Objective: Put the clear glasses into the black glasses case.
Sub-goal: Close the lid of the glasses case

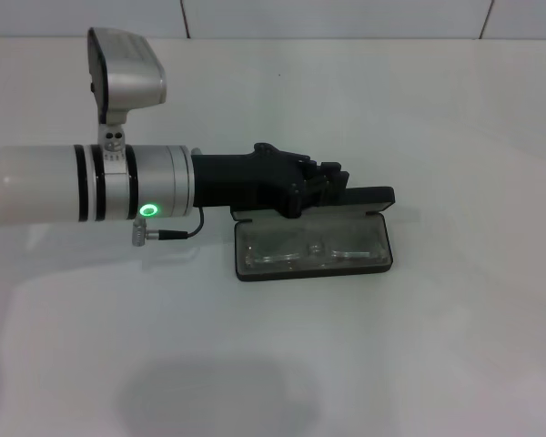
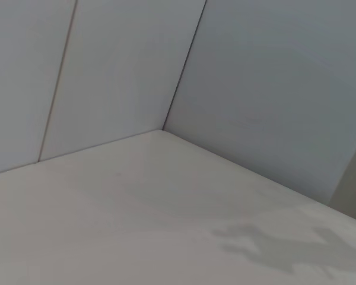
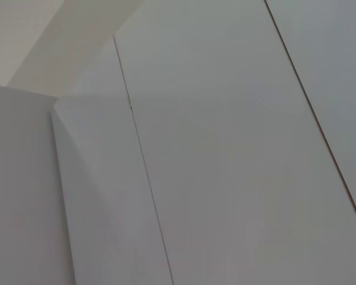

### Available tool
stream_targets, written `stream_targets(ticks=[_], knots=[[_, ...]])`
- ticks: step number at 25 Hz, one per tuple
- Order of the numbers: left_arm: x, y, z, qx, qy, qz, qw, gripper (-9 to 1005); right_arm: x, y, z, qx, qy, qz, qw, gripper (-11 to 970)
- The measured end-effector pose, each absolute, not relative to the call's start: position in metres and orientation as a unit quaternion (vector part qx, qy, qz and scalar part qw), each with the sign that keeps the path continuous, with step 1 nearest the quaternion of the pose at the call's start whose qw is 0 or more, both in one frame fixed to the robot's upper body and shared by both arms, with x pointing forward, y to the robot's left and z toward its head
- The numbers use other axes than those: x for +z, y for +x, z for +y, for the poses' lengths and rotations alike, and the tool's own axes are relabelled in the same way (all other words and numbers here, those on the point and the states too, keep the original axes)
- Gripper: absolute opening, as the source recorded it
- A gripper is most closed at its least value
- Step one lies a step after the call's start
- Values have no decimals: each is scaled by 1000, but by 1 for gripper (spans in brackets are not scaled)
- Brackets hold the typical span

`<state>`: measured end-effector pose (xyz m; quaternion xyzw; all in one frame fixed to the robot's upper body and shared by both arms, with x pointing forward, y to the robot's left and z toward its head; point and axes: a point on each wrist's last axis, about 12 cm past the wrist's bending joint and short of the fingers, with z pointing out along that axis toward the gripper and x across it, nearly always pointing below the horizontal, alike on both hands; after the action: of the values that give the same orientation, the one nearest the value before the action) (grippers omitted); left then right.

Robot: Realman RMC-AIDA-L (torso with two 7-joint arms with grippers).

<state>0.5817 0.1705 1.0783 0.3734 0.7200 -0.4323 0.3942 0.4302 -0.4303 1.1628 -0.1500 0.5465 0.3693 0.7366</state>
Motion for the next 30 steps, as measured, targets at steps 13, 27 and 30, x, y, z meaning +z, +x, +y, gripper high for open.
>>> stream_targets(ticks=[13,27,30], knots=[[1073,583,170,-422,365,731,393,149,1157,431,-429,370,-142,541,742,293],[1065,575,168,-420,381,735,371,153,1154,435,-426,373,-146,543,738,296],[1062,572,167,-421,388,736,363,154,1153,435,-425,374,-145,543,737,296]])
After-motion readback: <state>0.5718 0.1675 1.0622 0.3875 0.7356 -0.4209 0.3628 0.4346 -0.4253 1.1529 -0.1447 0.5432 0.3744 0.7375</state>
